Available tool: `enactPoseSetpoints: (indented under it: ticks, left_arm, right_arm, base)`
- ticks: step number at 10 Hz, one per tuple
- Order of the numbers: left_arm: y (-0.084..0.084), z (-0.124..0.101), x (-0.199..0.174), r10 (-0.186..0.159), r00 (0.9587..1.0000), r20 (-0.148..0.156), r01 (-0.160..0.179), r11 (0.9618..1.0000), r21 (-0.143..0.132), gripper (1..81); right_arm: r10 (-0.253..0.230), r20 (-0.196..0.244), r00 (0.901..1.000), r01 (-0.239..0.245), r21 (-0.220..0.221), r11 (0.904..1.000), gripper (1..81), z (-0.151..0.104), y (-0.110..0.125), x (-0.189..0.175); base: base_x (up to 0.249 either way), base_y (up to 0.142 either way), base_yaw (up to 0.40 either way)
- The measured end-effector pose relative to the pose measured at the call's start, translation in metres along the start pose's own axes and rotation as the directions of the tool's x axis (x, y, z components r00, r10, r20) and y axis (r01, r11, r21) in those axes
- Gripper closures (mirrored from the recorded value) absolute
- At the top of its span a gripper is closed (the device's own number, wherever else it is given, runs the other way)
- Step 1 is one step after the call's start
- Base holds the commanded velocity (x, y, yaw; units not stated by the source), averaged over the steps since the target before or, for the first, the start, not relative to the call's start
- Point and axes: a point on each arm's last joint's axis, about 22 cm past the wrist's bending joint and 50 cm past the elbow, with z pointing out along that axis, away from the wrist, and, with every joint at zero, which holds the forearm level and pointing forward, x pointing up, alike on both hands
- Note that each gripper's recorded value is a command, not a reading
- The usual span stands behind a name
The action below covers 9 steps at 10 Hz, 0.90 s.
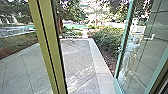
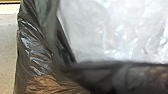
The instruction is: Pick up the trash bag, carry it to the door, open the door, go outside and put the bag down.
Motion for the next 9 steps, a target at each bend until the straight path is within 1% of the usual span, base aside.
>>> enactPoseSetpoints:
  ticks: [4,5,9]
  left_arm:
    - [-0.004,-0.001,0.0,0.0,1.0,0.0,0.0,1.0,0.005,81.1]
    - [0.0001,0.0,0.0004,0.0,1.0,-0.001,0.0,1.0,-0.001,81.1]
    - [-0.001,-0.0004,0.0001,0.0,1.0,-0.001,0.0,1.0,0.0,81.1]
  right_arm:
    - [0.0,0.0,1.0,0.0,0.0,1.0,1.0,0.0002,-0.0006,0.0005]
    - [0.0,0.0,1.0,0.0,0.0,1.0,1.0,0.0002,-0.0006,0.0004]
    - [0.001,0.0,1.0,-0.001,-0.001,1.0,1.0,0.0002,-0.0002,0.0]
  base:
    - [0.0,-0.095,0.0]
    - [0.0,-0.095,0.0]
    - [0.0,-0.095,0.0]
